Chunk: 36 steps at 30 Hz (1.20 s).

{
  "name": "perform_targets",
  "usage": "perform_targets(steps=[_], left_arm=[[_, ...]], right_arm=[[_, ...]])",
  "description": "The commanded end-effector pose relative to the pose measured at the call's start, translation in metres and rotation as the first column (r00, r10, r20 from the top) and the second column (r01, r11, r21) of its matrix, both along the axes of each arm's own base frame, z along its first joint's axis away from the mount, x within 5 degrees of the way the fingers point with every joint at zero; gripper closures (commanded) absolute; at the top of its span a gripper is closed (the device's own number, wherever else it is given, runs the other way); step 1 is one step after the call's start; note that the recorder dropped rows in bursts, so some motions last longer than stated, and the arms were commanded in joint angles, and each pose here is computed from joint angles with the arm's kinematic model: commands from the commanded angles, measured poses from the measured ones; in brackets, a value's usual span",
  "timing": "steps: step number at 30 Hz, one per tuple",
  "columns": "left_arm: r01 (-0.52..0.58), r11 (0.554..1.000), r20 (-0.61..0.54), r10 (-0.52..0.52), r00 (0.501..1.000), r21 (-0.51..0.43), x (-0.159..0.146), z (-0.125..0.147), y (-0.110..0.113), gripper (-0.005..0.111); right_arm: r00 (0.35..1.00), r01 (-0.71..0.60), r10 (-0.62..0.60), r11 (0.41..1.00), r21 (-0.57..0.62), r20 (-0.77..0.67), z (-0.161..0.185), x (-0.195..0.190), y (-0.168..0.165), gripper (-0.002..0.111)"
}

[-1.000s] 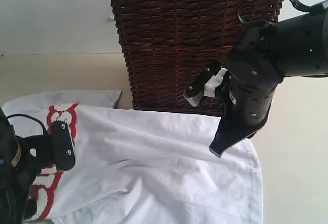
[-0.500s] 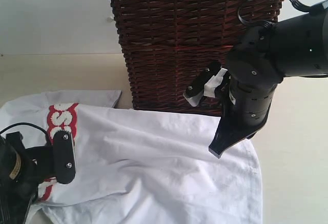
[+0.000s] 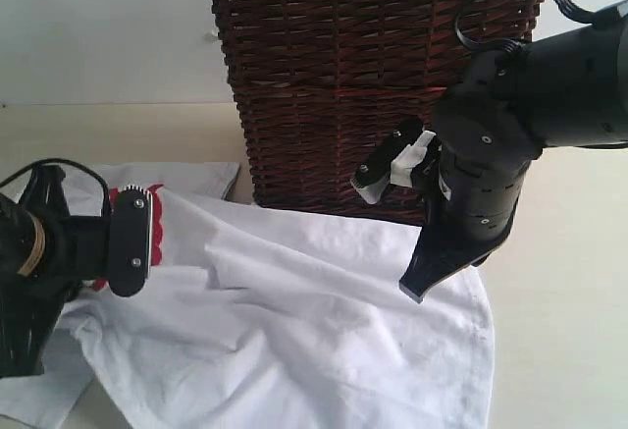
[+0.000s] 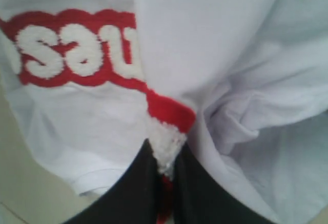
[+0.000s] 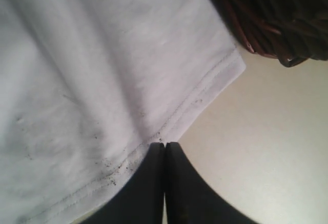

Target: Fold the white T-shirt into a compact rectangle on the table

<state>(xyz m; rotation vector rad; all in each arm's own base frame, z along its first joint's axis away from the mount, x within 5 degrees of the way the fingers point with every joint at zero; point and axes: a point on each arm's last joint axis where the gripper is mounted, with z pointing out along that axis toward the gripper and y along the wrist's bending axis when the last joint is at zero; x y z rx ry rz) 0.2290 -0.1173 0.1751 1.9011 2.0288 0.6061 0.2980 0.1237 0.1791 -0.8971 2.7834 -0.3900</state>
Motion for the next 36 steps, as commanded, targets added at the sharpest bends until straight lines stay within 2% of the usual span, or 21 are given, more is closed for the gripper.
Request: perform_targets(steps=[1,3,5,8,9,11,15,17,20,22,23,27,28,30,31,32,34,36], left_arm=[[0.045,0.999,0.099,-0.042,0.994,-0.028,0.021,0.003,0.010,0.104],[0.009,0.995,0.124,0.003,0.992,-0.102,0.029,0.001,0.016,0.097],[0.003,0.981,0.155,0.028,0.987,-0.193,0.039,0.001,0.022,0.082],[0.006,0.935,0.211,0.073,0.975,-0.354,0.051,0.005,0.031,0.060],[0.015,0.917,0.229,0.083,0.970,-0.398,0.055,0.007,0.033,0.056],[-0.010,0.870,0.248,0.151,0.957,-0.493,0.061,0.011,0.041,0.056],[-0.103,0.776,0.248,0.320,0.914,-0.622,0.069,0.020,0.058,0.056],[-0.150,0.685,0.238,0.437,0.867,-0.713,0.073,0.033,0.065,0.056],[-0.211,0.483,0.163,0.621,0.767,-0.850,0.071,0.053,0.071,0.056],[-0.278,0.367,0.068,0.702,0.709,-0.888,0.066,0.060,0.074,0.055],[-0.310,0.355,0.041,0.714,0.699,-0.882,0.062,0.063,0.075,0.055],[-0.480,0.373,-0.068,0.731,0.679,-0.794,0.041,0.061,0.075,0.055],[-0.524,0.415,-0.080,0.723,0.686,-0.744,0.035,0.059,0.075,0.055],[-0.586,0.534,-0.100,0.681,0.725,-0.610,0.020,0.054,0.074,0.055],[-0.603,0.571,-0.116,0.665,0.738,-0.557,0.013,0.053,0.072,0.056],[-0.608,0.595,-0.131,0.649,0.749,-0.526,0.006,0.055,0.069,0.056],[-0.605,0.607,-0.163,0.624,0.765,-0.515,-0.006,0.061,0.060,0.060],[-0.604,0.632,-0.219,0.581,0.784,-0.486,-0.019,0.063,0.049,0.069]], right_arm=[[1.000,-0.002,0.002,1.000,0.010,0.011,0.002,0.000,-0.001,0.108],[1.000,0.001,-0.002,1.000,0.016,0.010,0.002,0.000,0.000,0.108],[1.000,0.006,-0.006,0.999,0.033,0.013,0.002,0.000,0.001,0.108],[1.000,-0.003,0.003,0.998,0.056,0.007,0.002,0.000,0.003,0.108],[1.000,-0.003,0.002,0.998,0.056,0.007,0.002,0.000,0.003,0.108],[1.000,-0.003,0.002,0.998,0.056,0.007,0.002,0.000,0.003,0.108],[1.000,-0.003,0.002,0.998,0.056,0.007,0.002,0.000,0.003,0.108],[1.000,-0.003,0.002,0.998,0.056,0.007,0.002,0.000,0.003,0.108],[1.000,-0.002,0.001,0.999,0.054,0.004,0.002,0.000,0.003,0.108],[1.000,-0.001,0.001,0.999,0.053,0.003,0.002,-0.001,0.003,0.108],[1.000,-0.001,0.001,0.999,0.053,0.003,0.002,-0.001,0.003,0.108],[1.000,-0.020,0.020,0.999,0.046,-0.003,0.002,-0.001,0.003,0.108],[1.000,-0.023,0.023,0.999,0.043,-0.005,0.002,-0.001,0.003,0.108],[1.000,-0.021,0.022,0.999,0.040,-0.010,0.002,-0.001,0.002,0.108],[1.000,-0.021,0.021,0.999,0.035,-0.014,0.002,-0.002,0.002,0.108],[1.000,-0.019,0.019,0.999,0.031,-0.019,0.001,-0.002,0.001,0.108],[1.000,-0.017,0.018,0.999,0.028,-0.023,0.001,-0.003,0.001,0.108],[1.000,-0.018,0.018,1.000,0.021,-0.025,0.002,-0.003,0.000,0.108]])
